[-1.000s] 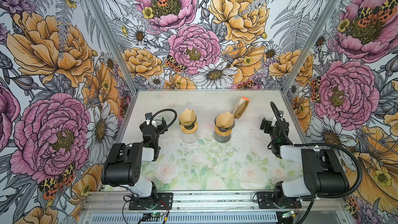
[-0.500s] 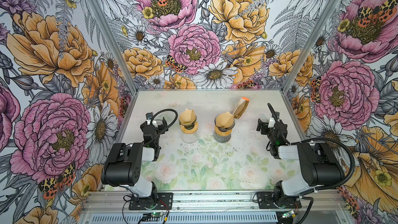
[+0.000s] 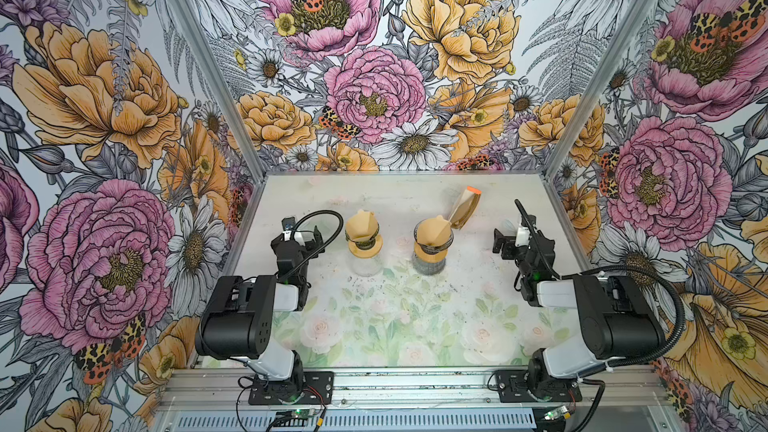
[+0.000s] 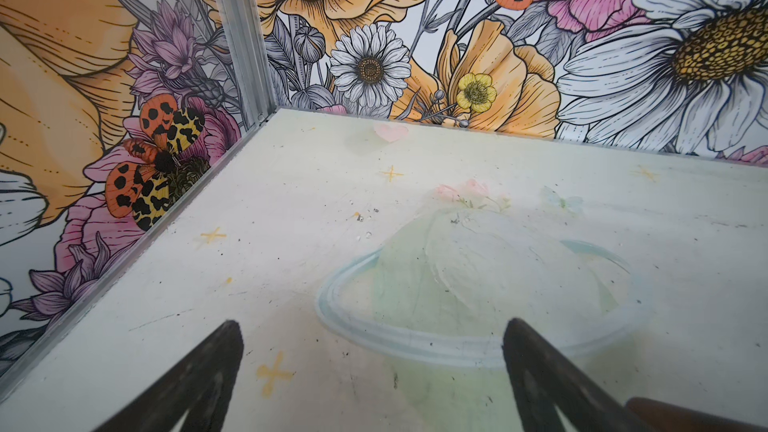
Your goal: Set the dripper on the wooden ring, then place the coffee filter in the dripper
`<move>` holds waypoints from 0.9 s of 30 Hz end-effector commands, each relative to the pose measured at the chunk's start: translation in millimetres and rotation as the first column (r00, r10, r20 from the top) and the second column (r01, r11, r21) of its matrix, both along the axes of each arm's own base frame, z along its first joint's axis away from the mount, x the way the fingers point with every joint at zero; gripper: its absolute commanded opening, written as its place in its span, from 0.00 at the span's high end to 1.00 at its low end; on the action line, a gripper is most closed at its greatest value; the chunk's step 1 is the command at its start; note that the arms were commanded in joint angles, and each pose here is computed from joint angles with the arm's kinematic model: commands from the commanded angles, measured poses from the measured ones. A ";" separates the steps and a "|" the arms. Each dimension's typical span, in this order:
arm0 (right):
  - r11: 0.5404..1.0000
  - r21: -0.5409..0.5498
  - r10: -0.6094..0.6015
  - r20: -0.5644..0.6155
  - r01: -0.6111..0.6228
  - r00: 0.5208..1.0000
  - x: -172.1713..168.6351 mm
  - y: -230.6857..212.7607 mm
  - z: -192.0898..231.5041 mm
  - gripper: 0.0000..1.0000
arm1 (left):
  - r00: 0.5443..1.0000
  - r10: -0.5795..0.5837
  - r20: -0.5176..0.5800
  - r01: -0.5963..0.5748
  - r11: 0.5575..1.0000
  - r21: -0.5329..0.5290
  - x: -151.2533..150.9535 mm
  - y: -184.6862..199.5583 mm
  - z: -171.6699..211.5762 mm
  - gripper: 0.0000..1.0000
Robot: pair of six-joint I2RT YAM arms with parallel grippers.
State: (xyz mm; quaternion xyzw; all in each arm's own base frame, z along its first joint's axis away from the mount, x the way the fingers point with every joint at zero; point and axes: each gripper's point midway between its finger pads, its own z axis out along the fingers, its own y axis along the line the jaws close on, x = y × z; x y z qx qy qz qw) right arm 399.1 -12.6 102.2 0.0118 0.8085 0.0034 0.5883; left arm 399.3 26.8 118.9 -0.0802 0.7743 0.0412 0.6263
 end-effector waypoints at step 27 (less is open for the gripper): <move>1.000 -0.010 0.023 0.030 -0.023 0.999 4.6 1.7 8.8 0.01 | 0.999 0.006 0.034 -0.006 1.000 0.017 4.1 0.1 11.4 0.01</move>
